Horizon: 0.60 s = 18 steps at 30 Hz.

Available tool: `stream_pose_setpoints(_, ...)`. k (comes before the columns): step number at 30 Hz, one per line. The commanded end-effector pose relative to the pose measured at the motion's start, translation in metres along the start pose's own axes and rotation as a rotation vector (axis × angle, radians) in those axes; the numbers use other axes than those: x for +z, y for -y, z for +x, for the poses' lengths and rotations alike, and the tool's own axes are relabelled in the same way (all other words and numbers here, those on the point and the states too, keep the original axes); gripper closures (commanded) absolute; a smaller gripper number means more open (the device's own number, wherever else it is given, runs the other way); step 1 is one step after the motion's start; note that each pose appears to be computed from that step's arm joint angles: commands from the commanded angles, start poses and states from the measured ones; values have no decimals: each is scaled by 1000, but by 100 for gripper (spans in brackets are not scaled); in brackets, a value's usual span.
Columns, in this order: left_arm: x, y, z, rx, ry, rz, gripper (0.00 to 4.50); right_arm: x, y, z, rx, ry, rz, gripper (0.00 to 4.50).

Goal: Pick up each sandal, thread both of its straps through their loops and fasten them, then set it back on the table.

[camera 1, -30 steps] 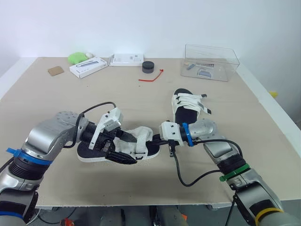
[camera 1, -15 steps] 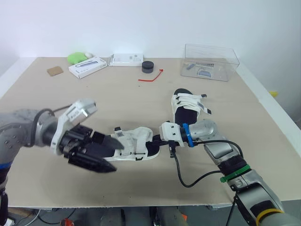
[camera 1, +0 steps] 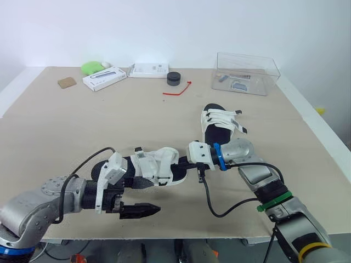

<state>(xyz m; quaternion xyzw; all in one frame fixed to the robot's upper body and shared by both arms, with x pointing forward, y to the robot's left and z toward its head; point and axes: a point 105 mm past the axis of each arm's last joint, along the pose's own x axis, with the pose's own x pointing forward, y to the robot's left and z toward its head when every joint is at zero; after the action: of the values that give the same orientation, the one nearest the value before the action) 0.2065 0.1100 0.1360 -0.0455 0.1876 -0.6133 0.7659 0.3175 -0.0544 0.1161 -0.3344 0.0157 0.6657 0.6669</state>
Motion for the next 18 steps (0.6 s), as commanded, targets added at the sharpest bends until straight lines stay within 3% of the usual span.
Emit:
stream_pose_setpoints(1, -2, -7, 1, 55, 5, 76, 10, -6, -5, 1, 22, -32, 12, 450)
stream_pose_setpoints(18, -10, -15, 12, 118, 78, 92, 10, -7, -7, 1, 24, -36, 14, 450)
